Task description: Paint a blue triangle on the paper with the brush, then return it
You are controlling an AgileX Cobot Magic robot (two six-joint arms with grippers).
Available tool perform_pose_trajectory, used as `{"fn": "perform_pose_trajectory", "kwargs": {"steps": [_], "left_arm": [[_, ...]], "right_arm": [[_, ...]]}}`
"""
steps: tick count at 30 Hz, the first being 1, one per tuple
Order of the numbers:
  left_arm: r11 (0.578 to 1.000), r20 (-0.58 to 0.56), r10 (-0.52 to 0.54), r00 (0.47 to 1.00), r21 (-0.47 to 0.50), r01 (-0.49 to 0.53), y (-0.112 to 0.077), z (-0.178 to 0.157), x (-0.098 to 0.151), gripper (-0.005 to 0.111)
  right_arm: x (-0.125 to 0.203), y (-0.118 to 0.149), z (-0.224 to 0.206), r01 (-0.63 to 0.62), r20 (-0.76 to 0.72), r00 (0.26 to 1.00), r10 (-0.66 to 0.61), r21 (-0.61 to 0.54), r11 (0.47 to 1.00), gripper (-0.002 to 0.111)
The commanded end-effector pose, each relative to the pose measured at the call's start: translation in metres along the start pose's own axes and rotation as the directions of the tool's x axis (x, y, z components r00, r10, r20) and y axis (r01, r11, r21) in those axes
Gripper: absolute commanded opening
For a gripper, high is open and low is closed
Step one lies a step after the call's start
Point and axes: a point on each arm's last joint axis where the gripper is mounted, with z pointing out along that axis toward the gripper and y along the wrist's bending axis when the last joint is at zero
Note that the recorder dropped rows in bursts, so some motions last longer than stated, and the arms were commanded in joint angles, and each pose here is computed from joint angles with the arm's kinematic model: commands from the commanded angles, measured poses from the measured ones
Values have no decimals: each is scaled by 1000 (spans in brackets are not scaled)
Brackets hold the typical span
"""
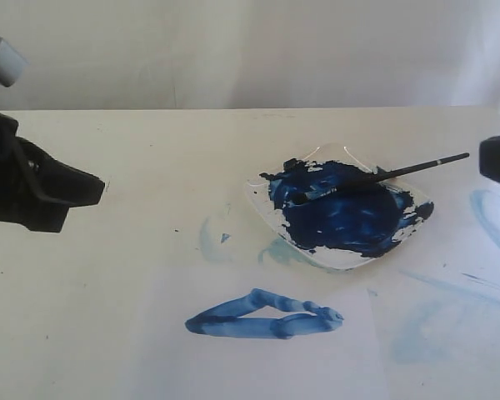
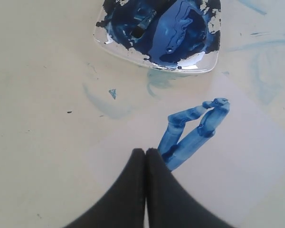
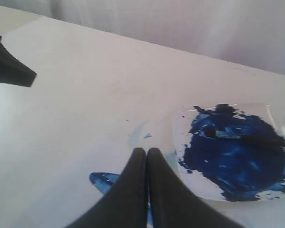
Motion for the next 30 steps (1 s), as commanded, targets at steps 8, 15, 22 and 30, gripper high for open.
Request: {"fn": "perform_pose_trajectory", "kwargs": {"steps": [8,15,22,30], "left_arm": [[996,51,34,998,-85,-29,7,0,-3,0],[996,57,30,998,-86,-25,7,0,-4,0],[996,57,30,998,-86,-25,7,0,-4,0],[996,61,36,997,-85,-31,5,-3,-4,0]], "right_arm": [[-13,-21,-13,-57,187,982,-7,334,941,0],[-13,-21,-13,-57,187,982,-7,334,941,0],[-13,-21,-13,-57,187,982,-7,334,941,0],[-13,-21,-13,-57,187,982,-7,334,941,0]]}}
